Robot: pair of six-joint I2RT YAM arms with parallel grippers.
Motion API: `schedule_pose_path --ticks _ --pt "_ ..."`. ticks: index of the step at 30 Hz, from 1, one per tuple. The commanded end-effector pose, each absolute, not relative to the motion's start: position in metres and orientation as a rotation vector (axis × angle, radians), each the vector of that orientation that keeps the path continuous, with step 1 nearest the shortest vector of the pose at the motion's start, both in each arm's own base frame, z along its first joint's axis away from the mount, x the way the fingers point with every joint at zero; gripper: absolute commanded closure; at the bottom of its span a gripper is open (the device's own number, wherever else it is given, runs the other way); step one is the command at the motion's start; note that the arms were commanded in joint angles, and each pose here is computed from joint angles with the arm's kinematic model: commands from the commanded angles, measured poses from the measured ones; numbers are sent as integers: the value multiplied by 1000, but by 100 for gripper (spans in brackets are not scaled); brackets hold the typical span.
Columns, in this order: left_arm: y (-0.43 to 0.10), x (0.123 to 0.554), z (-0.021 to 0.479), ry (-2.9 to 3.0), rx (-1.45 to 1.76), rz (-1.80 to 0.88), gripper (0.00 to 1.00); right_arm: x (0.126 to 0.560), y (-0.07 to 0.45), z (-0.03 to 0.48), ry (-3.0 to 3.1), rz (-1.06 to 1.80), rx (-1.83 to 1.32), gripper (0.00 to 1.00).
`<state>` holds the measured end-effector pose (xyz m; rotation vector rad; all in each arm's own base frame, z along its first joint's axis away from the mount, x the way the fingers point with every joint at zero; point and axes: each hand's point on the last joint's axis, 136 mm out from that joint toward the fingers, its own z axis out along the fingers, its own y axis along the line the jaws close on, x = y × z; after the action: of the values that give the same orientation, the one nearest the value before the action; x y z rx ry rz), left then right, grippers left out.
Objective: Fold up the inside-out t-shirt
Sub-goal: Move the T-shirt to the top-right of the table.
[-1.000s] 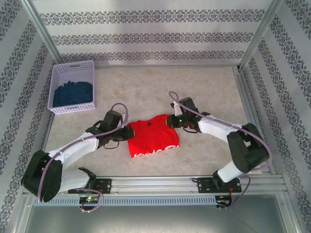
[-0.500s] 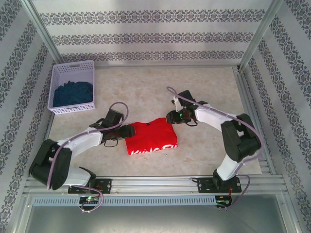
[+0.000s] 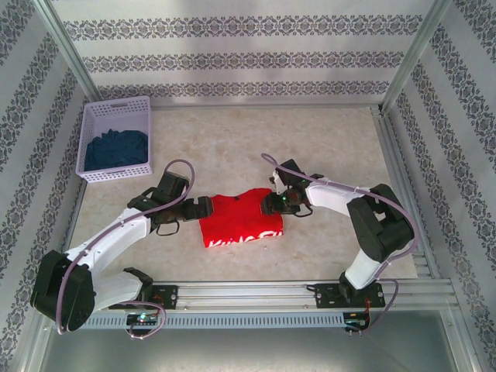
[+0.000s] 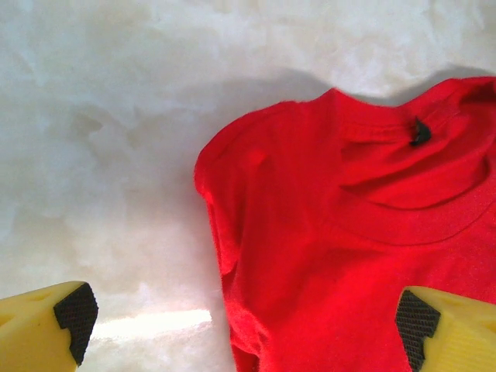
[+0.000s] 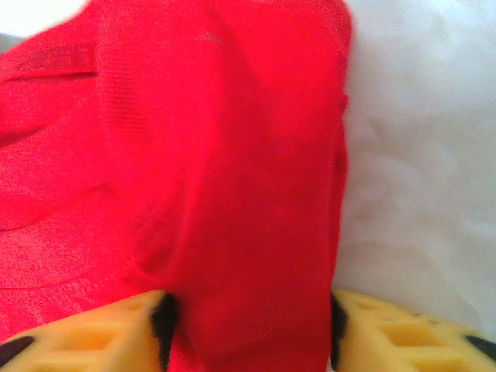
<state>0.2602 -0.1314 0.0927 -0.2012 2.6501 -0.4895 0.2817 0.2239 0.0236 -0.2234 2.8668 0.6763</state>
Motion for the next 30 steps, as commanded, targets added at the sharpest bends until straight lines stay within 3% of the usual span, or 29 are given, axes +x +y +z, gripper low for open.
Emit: schedule_pose_path --ticks 1,3,5,18,21,23,25,30 --pt "-127 265 100 2648 -180 -454 0 276 245 12 2883 725 -239 70" --pt "-125 269 104 2637 -184 -439 0 296 232 18 2864 647 -209 89" --pt "-125 274 108 2620 -174 -438 0 323 206 27 2837 570 -140 99" --pt "-121 294 111 2632 -129 -370 0 449 -53 55 2830 -181 212 98" --pt "-123 297 106 2654 -115 -363 0 472 -97 65 2794 -391 236 88" --pt "-124 300 103 2666 -113 -357 0 486 -119 77 2749 -514 260 66" --pt "-124 304 101 2669 -126 -349 0 500 -128 97 2675 -561 273 54" --pt "-121 315 109 2640 -152 -310 0 508 -114 152 2541 -515 271 42"
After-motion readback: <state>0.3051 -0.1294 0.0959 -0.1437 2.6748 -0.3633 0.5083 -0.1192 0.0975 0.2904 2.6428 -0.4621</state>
